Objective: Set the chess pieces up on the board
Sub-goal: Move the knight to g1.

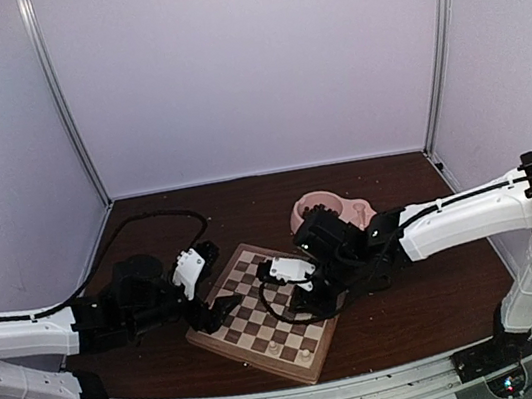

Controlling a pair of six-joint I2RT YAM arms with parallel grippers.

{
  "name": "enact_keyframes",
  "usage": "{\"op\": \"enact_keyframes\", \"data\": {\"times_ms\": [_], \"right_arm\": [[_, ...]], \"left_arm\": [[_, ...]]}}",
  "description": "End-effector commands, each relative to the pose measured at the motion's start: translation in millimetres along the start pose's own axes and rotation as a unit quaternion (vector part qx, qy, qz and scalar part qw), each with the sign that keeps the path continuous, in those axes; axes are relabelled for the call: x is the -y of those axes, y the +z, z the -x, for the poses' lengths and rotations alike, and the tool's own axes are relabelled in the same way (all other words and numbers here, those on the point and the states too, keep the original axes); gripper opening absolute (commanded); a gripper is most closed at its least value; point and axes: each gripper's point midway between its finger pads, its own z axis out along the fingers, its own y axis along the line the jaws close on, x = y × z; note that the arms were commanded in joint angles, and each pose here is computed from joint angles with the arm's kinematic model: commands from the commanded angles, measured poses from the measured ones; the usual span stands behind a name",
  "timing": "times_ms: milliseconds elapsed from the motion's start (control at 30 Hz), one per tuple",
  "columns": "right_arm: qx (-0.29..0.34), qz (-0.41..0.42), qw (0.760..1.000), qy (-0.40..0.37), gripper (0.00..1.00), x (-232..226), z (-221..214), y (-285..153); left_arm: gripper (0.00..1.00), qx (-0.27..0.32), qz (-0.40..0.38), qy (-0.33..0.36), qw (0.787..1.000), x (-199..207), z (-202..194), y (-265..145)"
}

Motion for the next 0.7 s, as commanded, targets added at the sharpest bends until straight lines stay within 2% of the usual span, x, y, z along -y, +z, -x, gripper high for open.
{"op": "enact_keyframes", "data": {"times_ms": [0,67,133,267,433,667], "right_arm": [[0.004,0.010,1.000,-0.024,0.19,-15,3,-7],[0.002,-0.005,1.000,-0.022,0.32,-10,2,-7],[0.001,-0.023,1.000,-0.017,0.37,-4,3,-8],[0.003,-0.071,0.997,0.009,0.37,13,3,-8],[-0.015,-0.086,0.995,0.040,0.36,19,-13,3],[0.015,-0.130,0.990,0.042,0.37,35,-6,-7]], "left_arm": [[0.89,0.022,0.007,0.004,1.000,-2,15,-2],[0.89,0.020,0.006,0.004,1.000,-1,15,-1],[0.89,0.019,0.005,0.004,1.000,-1,14,-1],[0.89,0.014,0.004,0.005,1.000,-1,11,1],[0.89,0.008,0.003,0.007,1.000,0,8,6],[0.89,0.012,0.004,0.008,1.000,0,11,3]]}}
